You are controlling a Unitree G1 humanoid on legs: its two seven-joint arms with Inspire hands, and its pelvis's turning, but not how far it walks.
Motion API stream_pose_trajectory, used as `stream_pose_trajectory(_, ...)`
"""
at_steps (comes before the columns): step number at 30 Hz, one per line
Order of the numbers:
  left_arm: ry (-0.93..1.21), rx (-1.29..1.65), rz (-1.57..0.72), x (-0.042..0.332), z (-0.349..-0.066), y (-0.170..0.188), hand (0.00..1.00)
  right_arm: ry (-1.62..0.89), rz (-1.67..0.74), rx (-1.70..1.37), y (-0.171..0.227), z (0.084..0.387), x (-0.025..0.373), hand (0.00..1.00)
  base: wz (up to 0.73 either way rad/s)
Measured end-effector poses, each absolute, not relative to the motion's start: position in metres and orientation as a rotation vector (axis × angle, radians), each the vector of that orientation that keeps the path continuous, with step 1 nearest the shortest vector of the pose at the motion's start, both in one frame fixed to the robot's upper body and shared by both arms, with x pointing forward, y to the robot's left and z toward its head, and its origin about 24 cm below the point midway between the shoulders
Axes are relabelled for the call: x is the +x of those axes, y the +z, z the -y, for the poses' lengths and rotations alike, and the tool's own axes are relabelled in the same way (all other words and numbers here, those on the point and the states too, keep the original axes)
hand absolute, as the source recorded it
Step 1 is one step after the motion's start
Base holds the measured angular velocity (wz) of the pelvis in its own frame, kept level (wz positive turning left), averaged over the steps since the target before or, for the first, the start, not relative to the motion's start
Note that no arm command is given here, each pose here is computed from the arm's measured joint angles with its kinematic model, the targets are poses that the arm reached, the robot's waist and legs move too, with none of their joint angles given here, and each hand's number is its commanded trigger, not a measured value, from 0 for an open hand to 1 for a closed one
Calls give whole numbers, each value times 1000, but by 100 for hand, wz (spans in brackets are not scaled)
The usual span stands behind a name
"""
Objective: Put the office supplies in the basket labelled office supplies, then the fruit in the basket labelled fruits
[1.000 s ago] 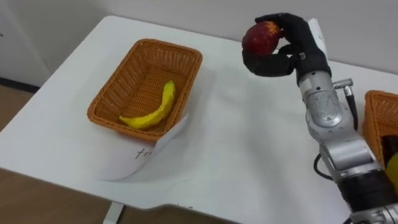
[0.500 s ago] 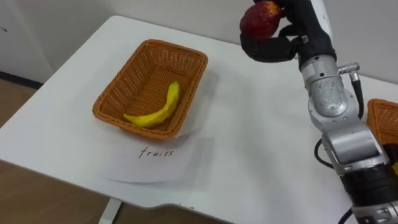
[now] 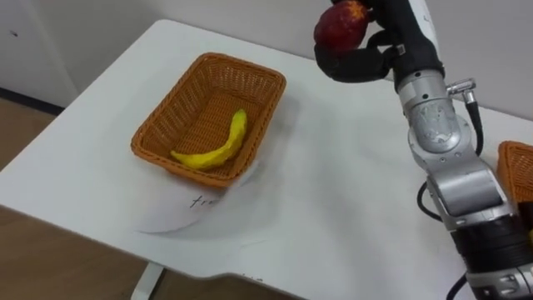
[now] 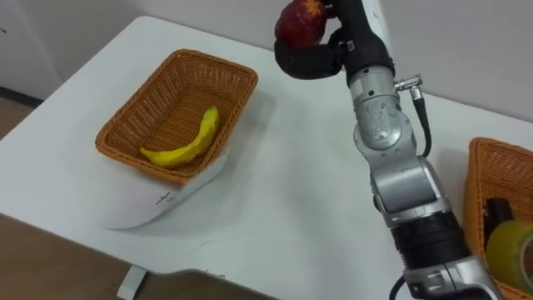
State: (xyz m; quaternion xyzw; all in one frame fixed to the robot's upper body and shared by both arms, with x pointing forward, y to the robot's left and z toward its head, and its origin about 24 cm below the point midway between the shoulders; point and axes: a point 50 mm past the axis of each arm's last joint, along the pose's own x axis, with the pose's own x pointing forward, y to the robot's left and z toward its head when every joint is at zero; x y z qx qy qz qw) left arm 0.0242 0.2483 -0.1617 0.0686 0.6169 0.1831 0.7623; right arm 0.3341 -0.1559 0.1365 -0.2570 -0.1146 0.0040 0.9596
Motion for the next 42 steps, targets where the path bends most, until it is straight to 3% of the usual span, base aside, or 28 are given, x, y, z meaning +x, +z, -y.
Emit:
stream_pose_trajectory(9,390,153,-1370,21,-248,-162,0,117,211,-589,129,138,333,100,6)
stream_pose_trajectory(40,356,129,-1413,18,-249,-163,0,231,146,-633,115,121,331,100,1)
stream_pose_trajectory(42,351,133,-1415,18,-249,-163,0,244,141,-637,113,120,331,44,0)
